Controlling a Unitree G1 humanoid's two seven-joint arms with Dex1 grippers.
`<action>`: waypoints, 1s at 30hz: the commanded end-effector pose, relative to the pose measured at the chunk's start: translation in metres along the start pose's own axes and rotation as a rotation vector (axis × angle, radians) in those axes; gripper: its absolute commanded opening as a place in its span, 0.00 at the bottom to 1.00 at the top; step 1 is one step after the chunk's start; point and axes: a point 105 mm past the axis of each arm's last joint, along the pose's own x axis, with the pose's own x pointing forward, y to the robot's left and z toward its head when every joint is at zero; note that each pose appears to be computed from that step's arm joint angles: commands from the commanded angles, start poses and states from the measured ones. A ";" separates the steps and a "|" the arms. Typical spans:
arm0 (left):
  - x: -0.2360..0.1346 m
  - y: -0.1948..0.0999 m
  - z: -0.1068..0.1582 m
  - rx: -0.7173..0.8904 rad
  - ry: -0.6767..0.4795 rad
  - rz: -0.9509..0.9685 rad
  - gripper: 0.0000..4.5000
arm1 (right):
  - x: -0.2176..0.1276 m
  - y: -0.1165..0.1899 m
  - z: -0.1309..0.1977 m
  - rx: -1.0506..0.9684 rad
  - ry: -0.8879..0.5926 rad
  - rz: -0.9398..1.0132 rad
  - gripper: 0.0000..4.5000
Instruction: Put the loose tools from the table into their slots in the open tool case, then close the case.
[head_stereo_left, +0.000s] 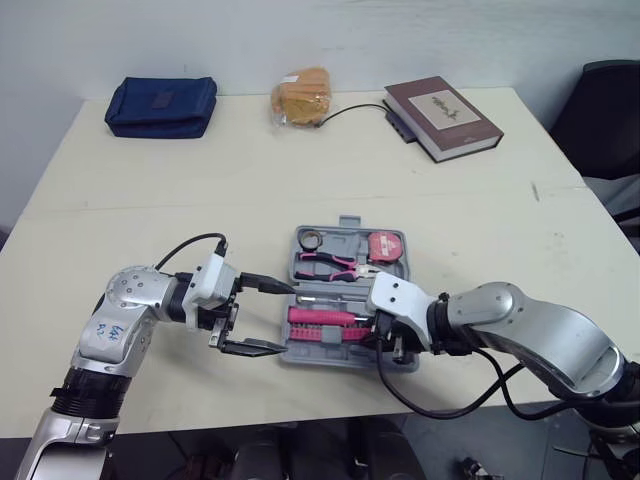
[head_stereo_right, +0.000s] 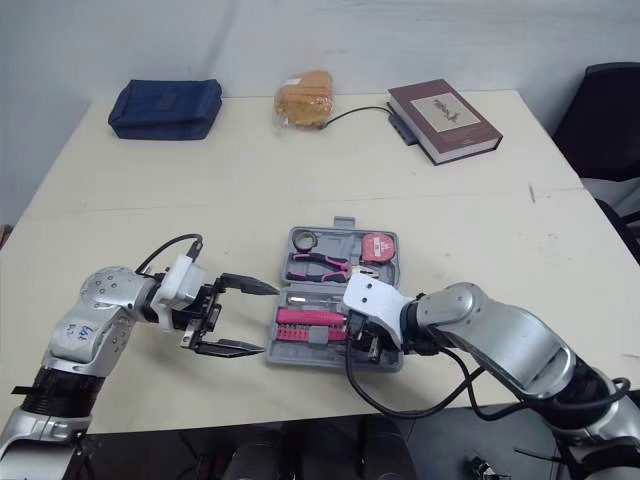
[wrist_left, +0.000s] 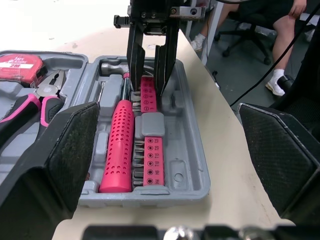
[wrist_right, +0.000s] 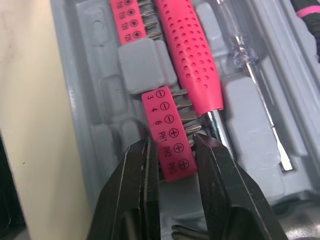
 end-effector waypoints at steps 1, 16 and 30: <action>0.003 -0.002 0.007 0.036 0.000 -0.012 1.00 | 0.000 0.002 0.003 -0.020 0.012 0.005 0.16; 0.005 0.000 0.005 0.035 -0.005 -0.005 1.00 | -0.005 0.008 0.013 -0.033 0.002 0.058 0.27; 0.002 0.000 0.001 0.033 -0.004 0.010 1.00 | -0.061 0.009 0.020 -0.119 -0.338 0.015 0.51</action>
